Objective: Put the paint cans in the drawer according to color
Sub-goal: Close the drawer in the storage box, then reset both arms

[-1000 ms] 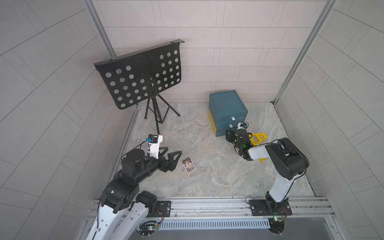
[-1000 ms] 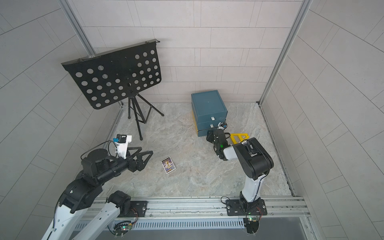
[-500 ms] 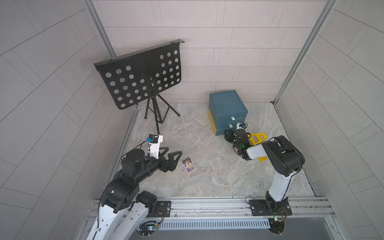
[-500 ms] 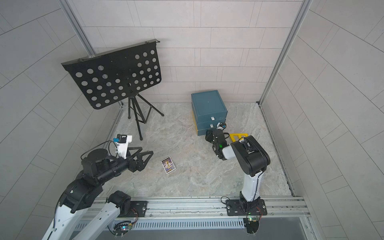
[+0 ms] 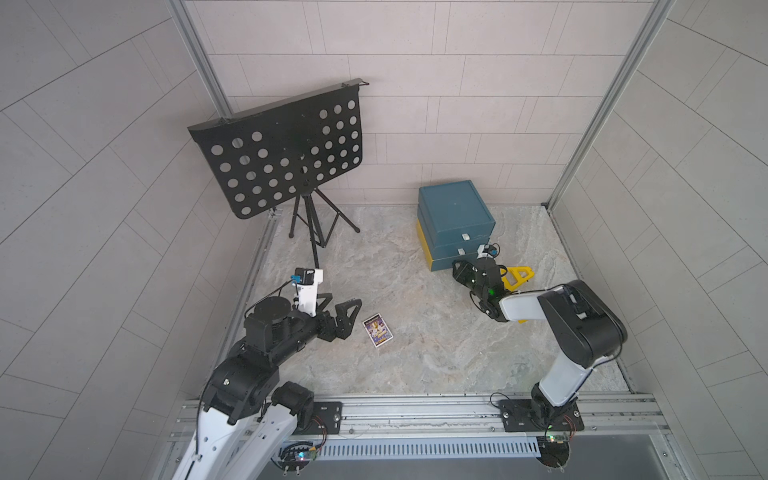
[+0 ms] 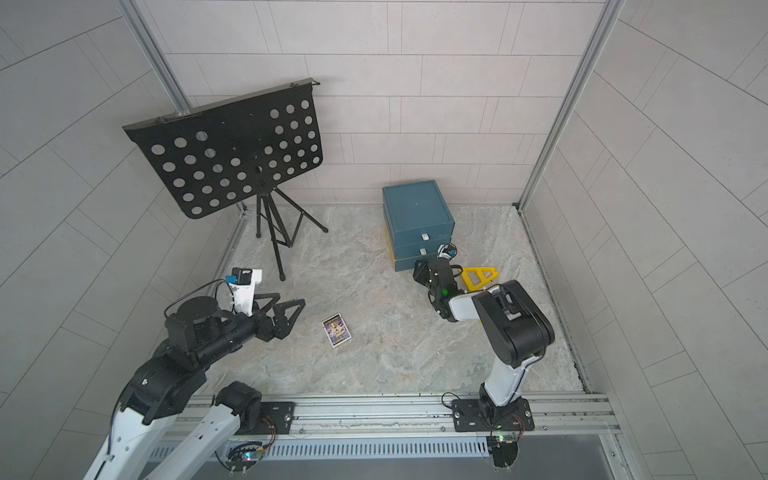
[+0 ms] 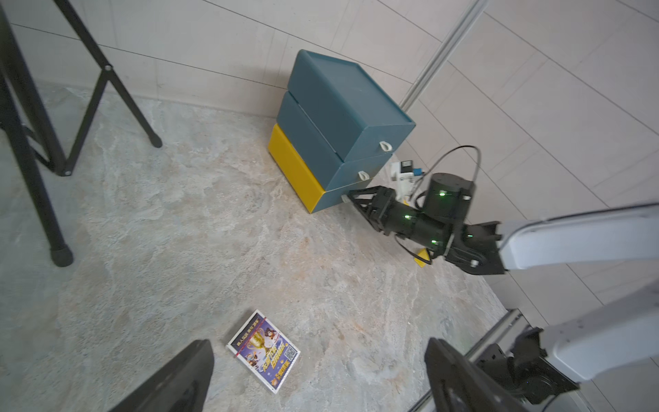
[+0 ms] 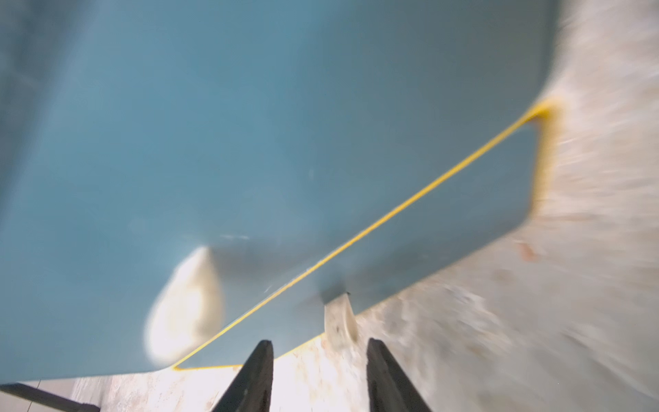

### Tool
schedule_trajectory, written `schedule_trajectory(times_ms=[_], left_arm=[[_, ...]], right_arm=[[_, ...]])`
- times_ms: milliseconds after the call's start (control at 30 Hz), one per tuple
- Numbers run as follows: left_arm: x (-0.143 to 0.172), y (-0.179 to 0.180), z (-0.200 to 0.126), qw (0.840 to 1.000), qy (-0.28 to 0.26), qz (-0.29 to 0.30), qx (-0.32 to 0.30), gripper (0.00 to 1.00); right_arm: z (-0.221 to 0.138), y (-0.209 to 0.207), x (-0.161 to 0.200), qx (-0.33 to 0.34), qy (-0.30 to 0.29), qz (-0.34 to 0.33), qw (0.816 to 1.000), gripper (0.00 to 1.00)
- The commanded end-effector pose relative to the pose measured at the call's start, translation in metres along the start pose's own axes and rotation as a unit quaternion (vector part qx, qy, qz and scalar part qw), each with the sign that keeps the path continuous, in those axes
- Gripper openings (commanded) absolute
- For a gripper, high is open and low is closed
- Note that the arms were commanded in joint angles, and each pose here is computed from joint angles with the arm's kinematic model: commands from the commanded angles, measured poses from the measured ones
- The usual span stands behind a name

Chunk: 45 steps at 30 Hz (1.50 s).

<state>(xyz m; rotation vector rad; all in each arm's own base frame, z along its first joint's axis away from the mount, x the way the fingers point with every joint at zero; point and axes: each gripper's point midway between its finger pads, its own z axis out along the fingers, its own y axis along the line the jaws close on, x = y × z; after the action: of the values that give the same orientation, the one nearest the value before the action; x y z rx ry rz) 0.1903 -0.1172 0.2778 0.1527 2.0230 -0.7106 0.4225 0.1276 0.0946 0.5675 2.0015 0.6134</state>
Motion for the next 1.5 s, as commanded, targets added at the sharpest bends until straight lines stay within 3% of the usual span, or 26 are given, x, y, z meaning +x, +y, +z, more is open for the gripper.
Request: schedule_trajectory(times_ms=[0, 100, 133, 167, 200, 433, 500, 633, 733, 833, 867, 1000, 1067, 1133, 1233, 1333, 1467], left_arm=[[-0.010, 0.024, -0.006, 0.997, -0.016, -0.013, -0.078, 1.00], [-0.009, 0.043, -0.002, 0.991, 0.002, -0.025, -0.133, 1.00], [-0.009, 0.048, 0.001, 0.988, 0.008, -0.029, -0.150, 1.00], [-0.009, 0.052, 0.005, 0.986, 0.012, -0.035, -0.161, 1.00], [-0.010, 0.055, 0.007, 0.985, 0.014, -0.039, -0.169, 1.00], [-0.024, 0.100, 0.026, 0.953, -0.037, -0.088, -0.289, 1.00], [-0.027, 0.103, 0.041, 0.955, -0.051, -0.067, -0.284, 1.00], [-0.011, 0.124, 0.079, 0.954, -0.058, 0.040, -0.291, 1.00], [0.000, 0.148, 0.086, 0.933, -0.066, 0.111, -0.337, 1.00], [0.000, 0.180, 0.077, 0.891, -0.101, 0.119, -0.426, 1.00], [-0.001, 0.184, 0.079, 0.884, -0.104, 0.135, -0.436, 1.00], [-0.001, 0.194, 0.103, 0.890, -0.117, 0.186, -0.399, 1.00], [0.004, 0.209, 0.110, 0.892, -0.099, 0.176, -0.404, 1.00], [0.013, 0.222, 0.119, 0.904, -0.087, 0.157, -0.387, 1.00], [0.020, 0.222, 0.123, 0.919, -0.104, 0.164, -0.343, 1.00], [0.019, 0.229, 0.120, 0.916, -0.111, 0.156, -0.353, 1.00], [0.023, 0.249, 0.122, 0.912, -0.120, 0.127, -0.372, 1.00]], right_arm=[[-0.042, -0.018, -0.009, 0.072, 0.005, -0.020, 0.997, 0.53], [-0.084, -0.030, -0.014, 0.112, 0.014, -0.052, 0.992, 0.62], [-0.099, -0.033, -0.021, 0.122, 0.006, -0.063, 0.991, 0.74], [-0.112, -0.034, -0.029, 0.128, -0.008, -0.079, 0.989, 0.97], [-0.123, -0.036, -0.035, 0.136, -0.015, -0.091, 0.986, 1.00], [-0.184, -0.047, -0.077, 0.199, -0.085, -0.169, 0.962, 1.00], [-0.195, -0.061, -0.085, 0.242, -0.105, -0.170, 0.949, 1.00], [-0.203, -0.070, -0.097, 0.282, -0.133, -0.191, 0.931, 1.00], [-0.204, -0.071, -0.100, 0.283, -0.149, -0.207, 0.925, 1.00], [-0.207, -0.079, -0.104, 0.293, -0.168, -0.205, 0.919, 1.00], [-0.204, -0.080, -0.105, 0.293, -0.173, -0.213, 0.916, 1.00], [-0.192, -0.086, -0.106, 0.288, -0.186, -0.247, 0.906, 1.00], [-0.184, -0.093, -0.106, 0.286, -0.199, -0.249, 0.904, 1.00], [-0.172, -0.102, -0.102, 0.280, -0.189, -0.248, 0.908, 1.00], [-0.156, -0.110, -0.099, 0.284, -0.188, -0.270, 0.901, 1.00], [-0.145, -0.117, -0.097, 0.277, -0.215, -0.283, 0.893, 1.00], [-0.125, -0.126, -0.094, 0.278, -0.207, -0.296, 0.890, 1.00]])
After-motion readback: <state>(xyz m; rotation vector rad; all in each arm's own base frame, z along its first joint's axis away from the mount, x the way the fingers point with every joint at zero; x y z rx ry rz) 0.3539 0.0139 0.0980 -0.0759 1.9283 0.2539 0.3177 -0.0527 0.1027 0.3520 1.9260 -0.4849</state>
